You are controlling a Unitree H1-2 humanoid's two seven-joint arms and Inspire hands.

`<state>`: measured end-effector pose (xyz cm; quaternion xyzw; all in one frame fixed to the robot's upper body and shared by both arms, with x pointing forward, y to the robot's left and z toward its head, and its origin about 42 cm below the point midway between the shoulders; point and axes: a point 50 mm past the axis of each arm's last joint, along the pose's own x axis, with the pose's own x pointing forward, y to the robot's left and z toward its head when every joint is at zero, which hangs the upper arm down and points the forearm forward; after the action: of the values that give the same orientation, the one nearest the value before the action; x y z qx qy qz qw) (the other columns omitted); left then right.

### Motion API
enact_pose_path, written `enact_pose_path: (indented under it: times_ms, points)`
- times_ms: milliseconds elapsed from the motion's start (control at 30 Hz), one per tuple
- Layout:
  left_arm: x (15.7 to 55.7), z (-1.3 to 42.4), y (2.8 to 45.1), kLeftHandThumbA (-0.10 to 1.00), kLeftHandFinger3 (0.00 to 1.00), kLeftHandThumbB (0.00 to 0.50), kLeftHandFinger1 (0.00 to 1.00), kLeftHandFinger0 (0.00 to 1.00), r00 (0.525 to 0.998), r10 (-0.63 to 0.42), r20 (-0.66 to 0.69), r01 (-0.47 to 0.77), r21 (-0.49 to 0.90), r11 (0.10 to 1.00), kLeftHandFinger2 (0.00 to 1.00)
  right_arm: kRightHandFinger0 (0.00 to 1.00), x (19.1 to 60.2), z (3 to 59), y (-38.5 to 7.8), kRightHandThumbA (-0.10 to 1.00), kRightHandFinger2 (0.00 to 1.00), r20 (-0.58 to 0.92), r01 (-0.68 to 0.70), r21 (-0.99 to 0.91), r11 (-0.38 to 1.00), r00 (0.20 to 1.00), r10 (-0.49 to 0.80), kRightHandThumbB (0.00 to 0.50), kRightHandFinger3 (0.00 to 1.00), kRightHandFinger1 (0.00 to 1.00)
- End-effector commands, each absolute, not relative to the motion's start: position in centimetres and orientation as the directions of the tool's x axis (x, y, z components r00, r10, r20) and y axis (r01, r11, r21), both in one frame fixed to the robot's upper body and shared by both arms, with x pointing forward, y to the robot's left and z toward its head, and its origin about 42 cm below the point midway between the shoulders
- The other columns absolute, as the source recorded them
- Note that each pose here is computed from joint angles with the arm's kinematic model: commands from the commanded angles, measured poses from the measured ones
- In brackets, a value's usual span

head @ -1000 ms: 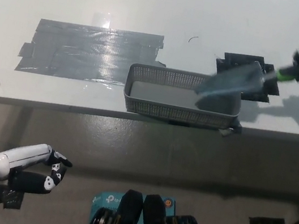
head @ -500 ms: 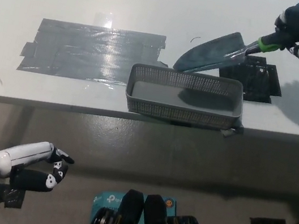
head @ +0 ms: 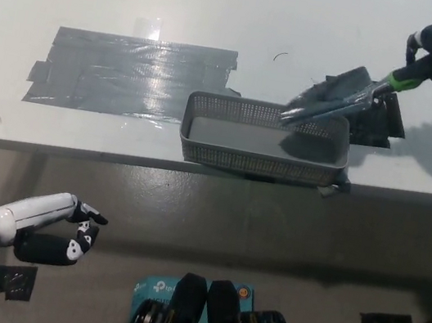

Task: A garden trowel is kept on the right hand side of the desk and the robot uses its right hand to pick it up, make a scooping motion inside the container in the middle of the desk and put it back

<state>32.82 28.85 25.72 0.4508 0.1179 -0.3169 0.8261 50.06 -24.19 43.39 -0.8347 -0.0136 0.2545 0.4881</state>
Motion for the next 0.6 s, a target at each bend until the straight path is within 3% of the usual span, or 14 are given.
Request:
enact_pose_path:
  times_ms: [0, 33, 67, 100, 167, 233, 267, 300, 400, 433, 500, 533, 567]
  points:
    - [33.3, 27.2, 29.1, 1.0, 1.0, 0.402, 0.85, 1.0, 0.774, -0.414, -0.478, 0.623, 0.691, 0.367, 0.86, 0.76, 50.4, 46.0, -26.2, -0.1, 0.99, -0.347, -0.213, -0.807, -0.55, 0.926, 0.15, 0.0, 0.91, 0.9]
    - [33.3, 27.2, 29.0, 1.0, 1.0, 0.402, 0.85, 1.0, 0.774, -0.415, -0.478, 0.623, 0.692, 0.365, 0.86, 0.77, 50.4, 46.0, -26.3, -0.1, 0.99, -0.347, -0.214, -0.807, -0.551, 0.926, 0.149, 0.0, 0.91, 0.91]
    - [33.3, 27.4, 29.0, 1.0, 1.0, 0.398, 0.84, 1.0, 0.773, -0.42, -0.475, 0.622, 0.697, 0.357, 0.85, 0.58, 50.5, 45.9, -26.1, -0.08, 0.81, -0.341, -0.209, -0.8, -0.563, 0.93, 0.14, 0.0, 0.88, 0.69]
    - [33.3, 27.4, 29.0, 1.0, 1.0, 0.391, 0.83, 1.0, 0.774, -0.421, -0.474, 0.621, 0.698, 0.356, 0.85, 0.41, 50.4, 45.8, -26.0, 0.01, 0.67, -0.34, -0.206, -0.799, -0.565, 0.93, 0.142, 0.0, 0.84, 0.54]
    - [33.3, 27.5, 29.0, 1.0, 1.0, 0.392, 0.83, 1.0, 0.773, -0.423, -0.474, 0.623, 0.694, 0.362, 0.85, 0.2, 50.2, 45.6, -25.6, 0.06, 0.49, -0.336, -0.19, -0.803, -0.565, 0.927, 0.166, 0.0, 0.8, 0.34]
    - [33.3, 27.5, 29.0, 1.0, 1.0, 0.39, 0.83, 1.0, 0.772, -0.424, -0.473, 0.623, 0.692, 0.364, 0.86, 0.06, 50.2, 45.4, -25.3, 0.05, 0.35, -0.334, -0.187, -0.802, -0.568, 0.928, 0.166, 0.0, 0.8, 0.19]
    - [33.5, 27.6, 28.9, 1.0, 1.0, 0.391, 0.83, 1.0, 0.772, -0.429, -0.469, 0.623, 0.691, 0.365, 0.86, 0.0, 50.1, 45.4, -25.2, 0.06, 0.34, -0.328, -0.183, -0.8, -0.571, 0.931, 0.16, 0.0, 0.83, 0.16]
    - [33.5, 27.6, 29.0, 1.0, 1.0, 0.394, 0.84, 1.0, 0.774, -0.424, -0.471, 0.622, 0.693, 0.365, 0.86, 0.0, 50.2, 45.1, -25.0, 0.07, 0.23, -0.33, -0.189, -0.795, -0.576, 0.932, 0.15, 0.0, 0.82, 0.02]
    - [33.6, 27.7, 29.0, 1.0, 1.0, 0.399, 0.84, 1.0, 0.777, -0.42, -0.469, 0.617, 0.701, 0.359, 0.85, 0.0, 50.2, 44.5, -24.5, 0.02, 0.21, -0.32, -0.163, -0.793, -0.587, 0.931, 0.174, 0.0, 0.8, 0.01]
    - [33.6, 27.8, 28.9, 1.0, 1.0, 0.395, 0.83, 0.98, 0.777, -0.424, -0.466, 0.616, 0.701, 0.358, 0.85, 0.03, 50.2, 44.4, -24.4, 0.03, 0.26, -0.321, -0.16, -0.792, -0.589, 0.93, 0.179, 0.0, 0.84, 0.06]
    - [33.6, 27.8, 28.9, 1.0, 1.0, 0.393, 0.82, 0.97, 0.777, -0.425, -0.465, 0.616, 0.701, 0.358, 0.85, 0.0, 50.2, 44.3, -24.4, 0.05, 0.26, -0.32, -0.16, -0.792, -0.589, 0.93, 0.179, 0.0, 0.86, 0.07]
    - [33.6, 27.8, 28.9, 1.0, 1.0, 0.41, 0.83, 0.98, 0.778, -0.417, -0.47, 0.616, 0.703, 0.356, 0.85, 0.04, 50.1, 44.2, -23.8, 0.09, 0.28, -0.327, -0.154, -0.785, -0.6, 0.926, 0.191, 0.0, 0.93, 0.11]
    - [33.7, 27.7, 28.9, 1.0, 1.0, 0.414, 0.82, 0.98, 0.778, -0.418, -0.469, 0.616, 0.702, 0.359, 0.84, 0.04, 50.0, 44.1, -23.5, 0.11, 0.27, -0.327, -0.151, -0.786, -0.6, 0.925, 0.195, 0.0, 0.92, 0.1]
